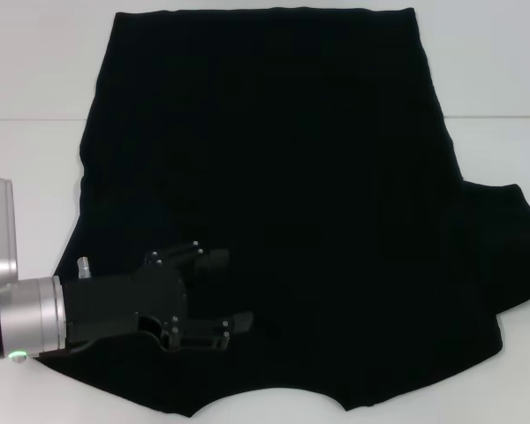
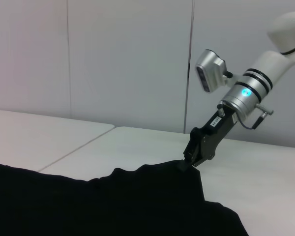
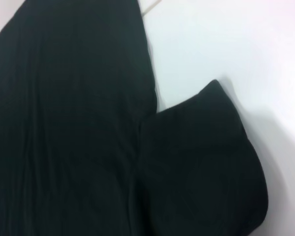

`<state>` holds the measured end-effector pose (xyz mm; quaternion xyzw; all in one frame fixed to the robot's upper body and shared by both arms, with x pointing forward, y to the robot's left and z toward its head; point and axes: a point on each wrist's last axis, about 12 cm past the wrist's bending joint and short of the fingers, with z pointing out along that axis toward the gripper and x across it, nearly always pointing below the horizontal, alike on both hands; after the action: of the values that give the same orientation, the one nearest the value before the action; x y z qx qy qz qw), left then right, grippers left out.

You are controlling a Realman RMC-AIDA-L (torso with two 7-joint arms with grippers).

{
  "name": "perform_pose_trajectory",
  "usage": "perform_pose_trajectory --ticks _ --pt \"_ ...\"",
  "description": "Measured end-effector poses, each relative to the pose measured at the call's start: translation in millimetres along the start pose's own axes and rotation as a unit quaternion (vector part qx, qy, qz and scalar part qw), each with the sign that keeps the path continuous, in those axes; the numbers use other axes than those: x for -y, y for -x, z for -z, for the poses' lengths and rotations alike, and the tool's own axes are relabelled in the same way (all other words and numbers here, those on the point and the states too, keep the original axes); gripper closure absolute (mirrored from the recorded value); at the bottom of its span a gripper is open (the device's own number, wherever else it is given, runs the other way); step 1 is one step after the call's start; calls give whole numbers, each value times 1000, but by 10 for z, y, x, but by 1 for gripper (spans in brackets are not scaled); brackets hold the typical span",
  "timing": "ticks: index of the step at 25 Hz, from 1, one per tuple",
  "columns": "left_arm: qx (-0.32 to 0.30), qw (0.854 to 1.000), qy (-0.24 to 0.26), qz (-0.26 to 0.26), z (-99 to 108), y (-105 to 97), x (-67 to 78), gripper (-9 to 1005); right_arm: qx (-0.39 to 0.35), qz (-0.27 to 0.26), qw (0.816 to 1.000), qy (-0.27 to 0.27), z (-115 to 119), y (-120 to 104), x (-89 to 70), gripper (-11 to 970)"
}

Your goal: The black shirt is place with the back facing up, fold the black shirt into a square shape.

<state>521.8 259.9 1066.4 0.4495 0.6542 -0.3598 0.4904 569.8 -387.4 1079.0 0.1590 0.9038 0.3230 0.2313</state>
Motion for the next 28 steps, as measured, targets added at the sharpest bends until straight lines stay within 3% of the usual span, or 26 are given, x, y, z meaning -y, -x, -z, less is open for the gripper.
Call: perform_pose_trajectory --ticks 16,28 --pt "8 1000 -10 15 -40 3 46 77 43 27 999 -10 181 17 177 939" --pt "10 1000 -11 23 -49 -12 61 77 57 86 995 -8 -53 165 -93 936"
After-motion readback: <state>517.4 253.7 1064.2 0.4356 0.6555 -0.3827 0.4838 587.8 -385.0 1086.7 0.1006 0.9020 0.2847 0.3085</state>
